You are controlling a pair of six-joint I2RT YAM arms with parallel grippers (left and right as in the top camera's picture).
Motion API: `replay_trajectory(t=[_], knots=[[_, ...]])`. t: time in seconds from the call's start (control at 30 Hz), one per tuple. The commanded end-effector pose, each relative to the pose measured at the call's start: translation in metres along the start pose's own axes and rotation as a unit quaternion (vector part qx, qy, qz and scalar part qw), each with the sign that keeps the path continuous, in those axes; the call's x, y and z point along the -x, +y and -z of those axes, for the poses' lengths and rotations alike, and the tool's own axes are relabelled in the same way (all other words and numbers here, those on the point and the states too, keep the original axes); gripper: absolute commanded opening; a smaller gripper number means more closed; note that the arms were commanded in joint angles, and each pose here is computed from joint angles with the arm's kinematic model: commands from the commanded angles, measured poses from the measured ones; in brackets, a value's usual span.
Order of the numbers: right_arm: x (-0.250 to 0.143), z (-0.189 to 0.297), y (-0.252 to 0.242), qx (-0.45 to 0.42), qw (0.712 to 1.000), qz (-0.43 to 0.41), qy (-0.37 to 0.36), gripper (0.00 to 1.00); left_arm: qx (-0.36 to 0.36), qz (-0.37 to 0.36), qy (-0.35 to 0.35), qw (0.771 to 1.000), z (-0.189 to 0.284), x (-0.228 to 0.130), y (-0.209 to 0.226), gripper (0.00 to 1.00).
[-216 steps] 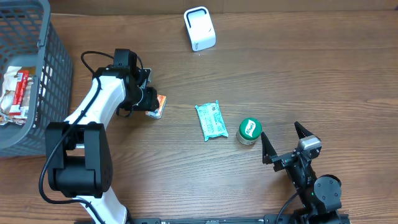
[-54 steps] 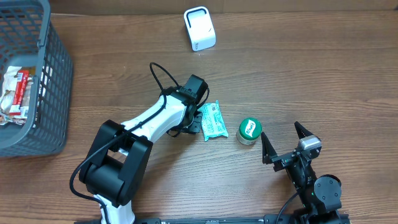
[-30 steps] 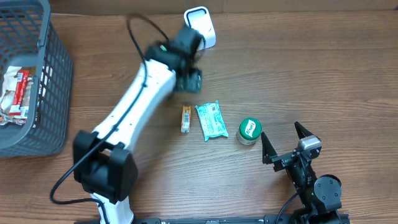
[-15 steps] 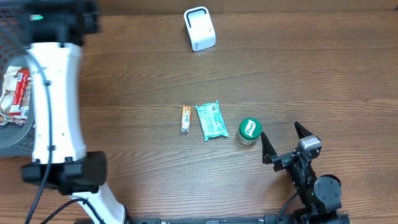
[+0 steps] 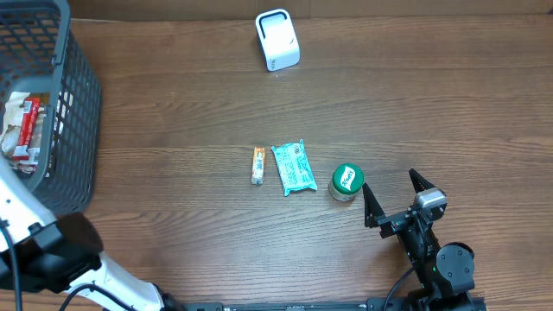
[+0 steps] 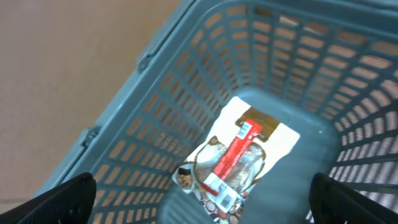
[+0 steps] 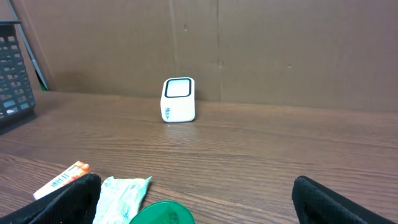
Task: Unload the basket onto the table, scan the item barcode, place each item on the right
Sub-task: 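Reach the left gripper into the grey basket toward the snacks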
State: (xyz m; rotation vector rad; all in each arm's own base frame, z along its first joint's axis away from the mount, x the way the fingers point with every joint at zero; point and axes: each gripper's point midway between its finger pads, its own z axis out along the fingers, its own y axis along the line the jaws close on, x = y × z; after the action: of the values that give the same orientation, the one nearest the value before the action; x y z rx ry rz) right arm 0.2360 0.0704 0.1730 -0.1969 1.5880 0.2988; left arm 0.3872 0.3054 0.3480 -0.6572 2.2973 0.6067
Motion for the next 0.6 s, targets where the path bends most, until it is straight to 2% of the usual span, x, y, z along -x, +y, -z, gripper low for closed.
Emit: replay_trajectory(t=[0.0,0.23,0.57], knots=[[-0.002,0.0,0.001,0.002,1.0,-0.001,-0.001,1.0,-0.053,-0.026,0.039,0.998,-0.043,-0.017,-0.009,1.0],[-0.002,0.0,0.001,0.002,1.0,-0.001,-0.001,1.0,-0.078,-0.081,0.135,0.984,-0.126,-0.07,-0.029,0.99],[-0.002,0.0,0.001,0.002,1.0,-0.001,-0.001,1.0,-0.11,-0.14,0.219,0.959,-0.204,-0.135,-0.055,1.0]])
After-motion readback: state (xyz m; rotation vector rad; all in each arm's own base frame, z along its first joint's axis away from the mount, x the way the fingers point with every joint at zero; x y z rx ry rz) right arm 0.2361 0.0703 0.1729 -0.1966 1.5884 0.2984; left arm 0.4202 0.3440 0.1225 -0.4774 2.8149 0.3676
